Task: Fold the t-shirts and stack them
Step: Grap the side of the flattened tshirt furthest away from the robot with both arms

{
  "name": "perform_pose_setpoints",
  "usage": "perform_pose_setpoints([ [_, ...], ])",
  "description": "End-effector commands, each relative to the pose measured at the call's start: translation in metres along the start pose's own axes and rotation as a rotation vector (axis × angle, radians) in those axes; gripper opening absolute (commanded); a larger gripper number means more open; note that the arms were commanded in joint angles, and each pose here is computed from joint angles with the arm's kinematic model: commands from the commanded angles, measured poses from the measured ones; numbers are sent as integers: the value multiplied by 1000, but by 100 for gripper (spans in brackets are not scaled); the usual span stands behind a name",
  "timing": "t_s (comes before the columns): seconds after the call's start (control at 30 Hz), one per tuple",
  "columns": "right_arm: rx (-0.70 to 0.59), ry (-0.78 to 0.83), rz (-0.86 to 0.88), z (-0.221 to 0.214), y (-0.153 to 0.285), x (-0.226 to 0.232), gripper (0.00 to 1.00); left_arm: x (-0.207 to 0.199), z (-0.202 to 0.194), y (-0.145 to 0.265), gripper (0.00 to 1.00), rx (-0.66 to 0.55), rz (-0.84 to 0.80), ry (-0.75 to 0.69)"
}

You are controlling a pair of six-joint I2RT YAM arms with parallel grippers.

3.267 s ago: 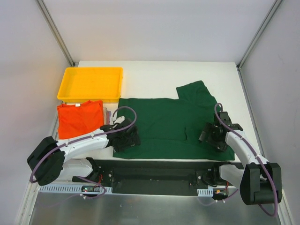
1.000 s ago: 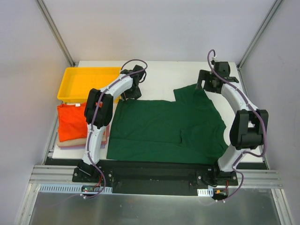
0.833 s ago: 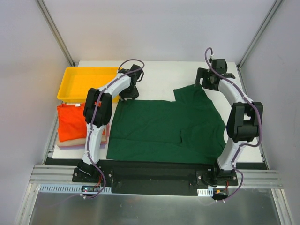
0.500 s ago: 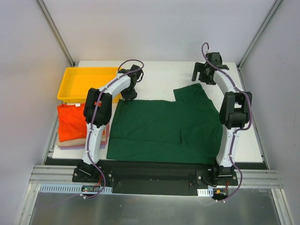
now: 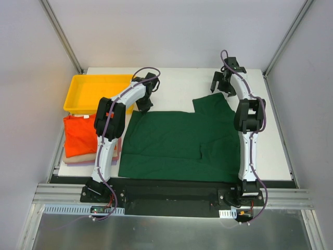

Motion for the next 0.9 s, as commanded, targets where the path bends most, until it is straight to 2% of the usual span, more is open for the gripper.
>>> perform_pose_setpoints([
  [0.0, 46, -31, -57, -7, 17, 0, 97, 7, 3, 19, 0, -9, -7, -11],
  [0.13, 107, -36, -35, -19, 8, 4, 99, 7, 1, 20, 0, -1, -14, -13],
  [0.37, 148, 21, -68, -40, -9, 19, 87, 10, -1, 22, 0, 5, -15, -25],
  [0.57, 122, 13, -170, -44, -14, 14, 64, 10, 3, 27, 0, -14, -19, -24],
  [0.73, 117, 11, -162, -42, -13, 15, 42, 9, 5, 31, 0, -17, -40, -30],
  [0.8, 104, 23, -134, -39, -12, 18, 29, 10, 6, 34, 0, -29, -39, -36],
  [0.87, 77, 37, -93, -33, -5, 23, 22, 11, 7, 37, 0, -34, -41, -39],
])
Point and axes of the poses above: each gripper's point midway between its finger pads, its own y axis back along the fingers, its own x axis along the line the jaws close on, z = x × y, the point moved 8 cm from there along y, back along the fingers, and after that the axes turned 8 degrees about -y, right-handed, at the moved point
